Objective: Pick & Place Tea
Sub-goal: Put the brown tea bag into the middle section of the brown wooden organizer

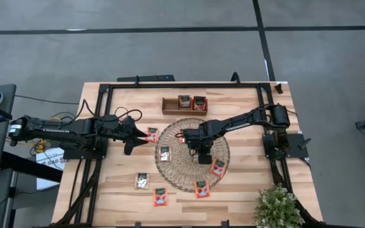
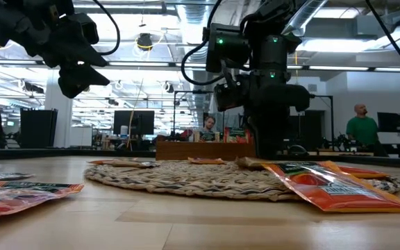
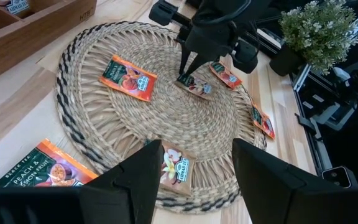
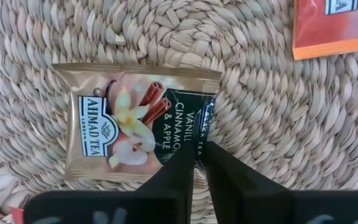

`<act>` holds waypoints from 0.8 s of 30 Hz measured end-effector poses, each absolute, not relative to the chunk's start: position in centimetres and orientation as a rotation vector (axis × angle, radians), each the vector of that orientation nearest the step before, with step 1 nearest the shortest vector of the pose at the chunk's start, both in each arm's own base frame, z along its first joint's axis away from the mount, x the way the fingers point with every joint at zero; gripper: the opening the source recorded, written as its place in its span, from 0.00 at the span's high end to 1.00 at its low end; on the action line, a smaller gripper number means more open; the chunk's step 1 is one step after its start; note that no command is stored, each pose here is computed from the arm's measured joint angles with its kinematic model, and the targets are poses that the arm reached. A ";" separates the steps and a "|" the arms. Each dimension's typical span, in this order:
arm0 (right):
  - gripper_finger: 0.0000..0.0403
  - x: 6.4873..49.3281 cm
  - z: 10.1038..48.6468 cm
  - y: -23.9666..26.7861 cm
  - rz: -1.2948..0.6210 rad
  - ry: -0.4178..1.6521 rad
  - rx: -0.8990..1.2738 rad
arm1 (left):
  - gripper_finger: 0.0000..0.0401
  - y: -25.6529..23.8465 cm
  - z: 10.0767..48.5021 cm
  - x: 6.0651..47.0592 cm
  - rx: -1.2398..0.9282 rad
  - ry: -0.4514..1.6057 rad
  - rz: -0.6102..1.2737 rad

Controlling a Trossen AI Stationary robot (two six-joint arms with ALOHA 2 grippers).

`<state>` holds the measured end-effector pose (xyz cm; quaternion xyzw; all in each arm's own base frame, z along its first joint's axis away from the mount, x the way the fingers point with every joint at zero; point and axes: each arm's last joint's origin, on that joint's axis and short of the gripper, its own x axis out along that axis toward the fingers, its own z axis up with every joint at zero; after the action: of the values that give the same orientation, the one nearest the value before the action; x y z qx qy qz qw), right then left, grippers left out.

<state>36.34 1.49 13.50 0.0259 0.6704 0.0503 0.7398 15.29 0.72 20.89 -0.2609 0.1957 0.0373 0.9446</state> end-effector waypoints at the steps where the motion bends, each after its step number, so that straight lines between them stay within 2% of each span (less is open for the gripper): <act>1: 0.93 36.4 13.3 1.6 0.114 1.476 0.056 | 0.53 0.7 20.9 15.3 -0.532 0.398 0.076; 9: 0.94 36.3 13.2 1.8 0.093 1.485 0.050 | 0.53 0.7 20.9 15.3 -0.530 0.401 0.066; 17: 0.99 36.2 13.2 2.0 0.060 1.497 0.025 | 0.53 0.7 20.9 15.3 -0.527 0.401 0.066; 24: 1.00 36.8 14.5 2.2 0.042 1.532 -0.051 | 0.53 0.7 20.9 15.3 -0.527 0.400 0.066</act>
<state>36.78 2.22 14.52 -0.0231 0.6933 0.0189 0.7200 15.29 0.69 20.90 -0.2586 0.1964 0.0326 0.9452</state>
